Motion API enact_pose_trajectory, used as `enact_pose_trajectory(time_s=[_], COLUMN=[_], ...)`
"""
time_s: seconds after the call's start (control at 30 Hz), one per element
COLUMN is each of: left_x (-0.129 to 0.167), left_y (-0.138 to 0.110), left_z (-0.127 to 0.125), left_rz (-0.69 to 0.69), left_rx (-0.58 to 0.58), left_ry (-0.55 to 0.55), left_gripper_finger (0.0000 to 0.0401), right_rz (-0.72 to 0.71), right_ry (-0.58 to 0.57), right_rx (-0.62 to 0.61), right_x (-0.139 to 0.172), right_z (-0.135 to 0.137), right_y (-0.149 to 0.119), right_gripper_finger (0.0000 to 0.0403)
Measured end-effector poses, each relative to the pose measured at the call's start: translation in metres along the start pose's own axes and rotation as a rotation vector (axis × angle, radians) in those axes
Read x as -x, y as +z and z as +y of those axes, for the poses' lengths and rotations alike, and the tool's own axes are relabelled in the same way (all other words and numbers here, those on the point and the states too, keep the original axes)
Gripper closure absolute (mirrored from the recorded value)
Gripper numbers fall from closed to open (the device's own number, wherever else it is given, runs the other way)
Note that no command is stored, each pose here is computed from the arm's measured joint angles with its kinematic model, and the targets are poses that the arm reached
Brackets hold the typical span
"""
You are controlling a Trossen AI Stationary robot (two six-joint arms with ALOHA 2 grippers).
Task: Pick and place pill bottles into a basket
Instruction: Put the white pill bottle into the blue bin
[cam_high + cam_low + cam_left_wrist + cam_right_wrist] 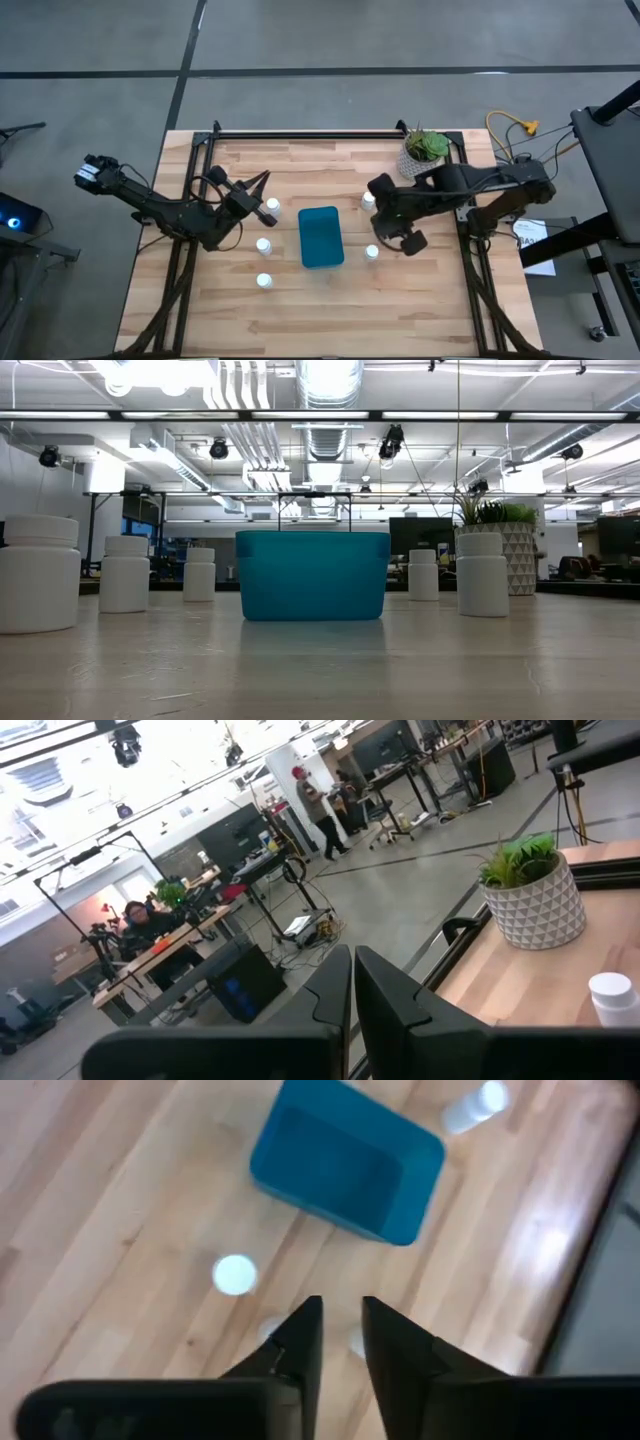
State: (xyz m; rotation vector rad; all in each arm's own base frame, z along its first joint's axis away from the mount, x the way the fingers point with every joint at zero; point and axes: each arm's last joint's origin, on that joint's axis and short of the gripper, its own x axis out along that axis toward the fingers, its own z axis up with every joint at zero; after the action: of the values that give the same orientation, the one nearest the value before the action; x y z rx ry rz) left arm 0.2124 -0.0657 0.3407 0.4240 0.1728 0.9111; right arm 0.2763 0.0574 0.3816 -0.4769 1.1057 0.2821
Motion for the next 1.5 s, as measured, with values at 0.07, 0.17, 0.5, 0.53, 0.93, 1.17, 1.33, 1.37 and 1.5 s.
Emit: enact_pose_trajectory(time_s=[0.07, 0.17, 0.5, 0.53, 0.93, 1.17, 1.33, 1.37, 1.5], left_x=[0.000, 0.000, 0.000, 0.000, 0.000, 0.000, 0.000, 0.000, 0.000], left_y=[0.000, 0.000, 0.000, 0.000, 0.000, 0.000, 0.000, 0.000, 0.000], left_z=[0.000, 0.000, 0.000, 0.000, 0.000, 0.000, 0.000, 0.000, 0.000], left_rz=[0.000, 0.000, 0.000, -0.001, -0.001, 0.000, -0.001, -0.001, -0.001], left_rx=[0.000, 0.000, -0.007, -0.007, -0.008, -0.009, -0.010, -0.010, -0.010], left_ry=[0.000, 0.000, -0.001, -0.001, -0.001, -0.001, -0.001, -0.001, -0.001], left_gripper_finger=[0.0399, 0.0399, 0.0399, 0.0399, 0.0399, 0.0399, 0.0399, 0.0399, 0.0399], right_rz=[0.020, 0.064, 0.137, 0.145, 0.199, 0.195, 0.200, 0.202, 0.195], right_ry=[0.016, 0.034, 0.136, 0.139, 0.191, 0.220, 0.225, 0.225, 0.224], right_rx=[-0.004, 0.000, 0.003, 0.004, 0.011, 0.029, 0.032, 0.032, 0.048], right_x=[-0.007, -0.018, -0.047, -0.050, -0.086, -0.109, -0.128, -0.132, -0.144], right_z=[0.000, 0.001, 0.004, 0.004, 0.013, 0.020, 0.025, 0.026, 0.030], right_y=[0.002, 0.005, 0.013, 0.012, 0.001, -0.008, -0.017, -0.019, -0.025], right_gripper_finger=[0.0308, 0.0281, 0.0209, 0.0203, 0.0177, 0.0177, 0.0177, 0.0177, 0.0177])
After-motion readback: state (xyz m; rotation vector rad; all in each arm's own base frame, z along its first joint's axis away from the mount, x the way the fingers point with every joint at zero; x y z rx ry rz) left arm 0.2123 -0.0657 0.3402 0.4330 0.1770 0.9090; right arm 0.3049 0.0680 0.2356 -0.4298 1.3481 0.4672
